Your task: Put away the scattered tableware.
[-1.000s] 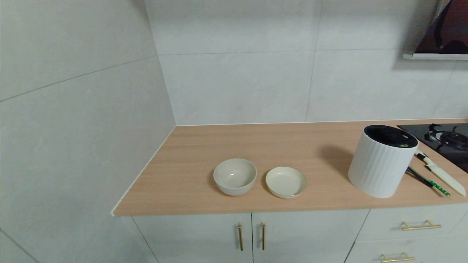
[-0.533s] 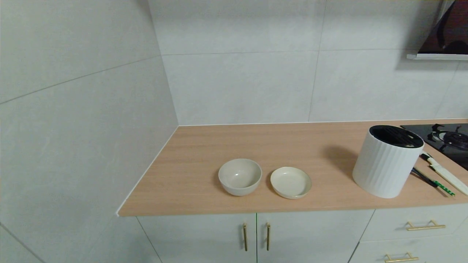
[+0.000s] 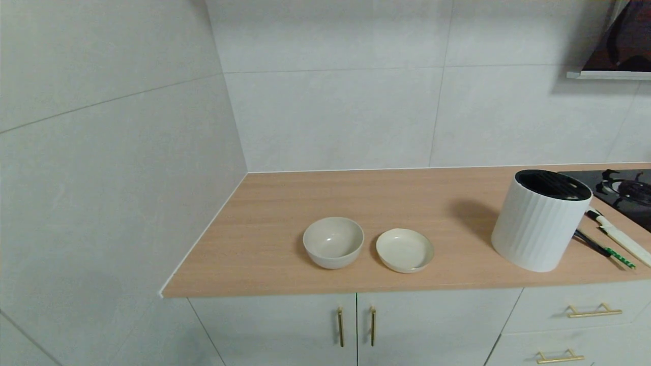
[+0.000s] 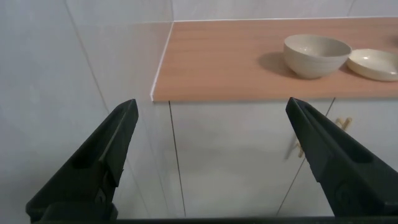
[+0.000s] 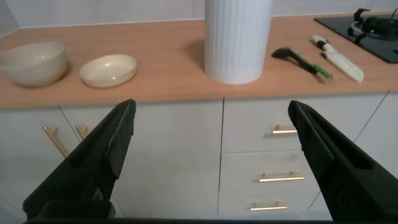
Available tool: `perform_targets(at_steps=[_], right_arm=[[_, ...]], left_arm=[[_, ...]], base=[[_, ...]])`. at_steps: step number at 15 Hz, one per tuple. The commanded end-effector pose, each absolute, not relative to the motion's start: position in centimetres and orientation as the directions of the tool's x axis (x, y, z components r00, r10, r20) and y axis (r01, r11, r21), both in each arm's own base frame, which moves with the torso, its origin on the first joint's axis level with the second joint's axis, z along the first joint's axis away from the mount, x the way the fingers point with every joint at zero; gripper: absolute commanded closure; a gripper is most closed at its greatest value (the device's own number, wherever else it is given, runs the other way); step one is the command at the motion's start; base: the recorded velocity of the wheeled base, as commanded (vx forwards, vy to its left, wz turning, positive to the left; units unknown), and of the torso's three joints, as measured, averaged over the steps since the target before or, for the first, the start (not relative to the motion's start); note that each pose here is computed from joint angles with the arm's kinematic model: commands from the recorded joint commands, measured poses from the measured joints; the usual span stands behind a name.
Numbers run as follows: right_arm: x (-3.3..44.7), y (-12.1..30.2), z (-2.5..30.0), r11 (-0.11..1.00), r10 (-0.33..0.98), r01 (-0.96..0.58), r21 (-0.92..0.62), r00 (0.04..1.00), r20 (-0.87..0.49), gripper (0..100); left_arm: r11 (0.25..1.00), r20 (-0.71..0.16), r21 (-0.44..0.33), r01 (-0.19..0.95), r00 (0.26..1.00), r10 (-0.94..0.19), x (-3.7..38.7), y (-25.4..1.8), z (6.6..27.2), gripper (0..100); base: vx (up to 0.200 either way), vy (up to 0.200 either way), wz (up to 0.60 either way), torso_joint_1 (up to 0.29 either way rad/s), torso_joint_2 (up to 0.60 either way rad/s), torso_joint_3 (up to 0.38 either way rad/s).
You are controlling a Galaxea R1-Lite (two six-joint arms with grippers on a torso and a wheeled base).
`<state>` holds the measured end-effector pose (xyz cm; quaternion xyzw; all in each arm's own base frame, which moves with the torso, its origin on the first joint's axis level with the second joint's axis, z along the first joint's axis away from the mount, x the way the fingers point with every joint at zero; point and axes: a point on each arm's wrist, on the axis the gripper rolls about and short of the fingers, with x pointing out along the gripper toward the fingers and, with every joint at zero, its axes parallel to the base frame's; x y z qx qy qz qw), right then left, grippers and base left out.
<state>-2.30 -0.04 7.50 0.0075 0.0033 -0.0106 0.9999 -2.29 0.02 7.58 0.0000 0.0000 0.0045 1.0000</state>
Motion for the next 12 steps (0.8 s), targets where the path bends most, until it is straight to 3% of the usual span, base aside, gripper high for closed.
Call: perform_targets(at_steps=[1,12], right_arm=[[-2.29,-0.04,7.5,1.0,-0.02,0.02,0.014,1.0,-0.008,0],[-2.29,-0.04,7.5,1.0,-0.021,0.022,0.015,1.0,-0.008,0]], left_arm=[[1.0,-0.002,0.0,-0.009,1.0,0.009,-2.28,0.02,7.58,0],[1.0,0.0,0.0,-0.009,1.0,0.009,-2.28,0.02,7.59,0]], base=[[0.0,0.0,0.0,-0.222,0.48,0.251],[0.0,0.0,0.0,-0.242,0.54,0.29]])
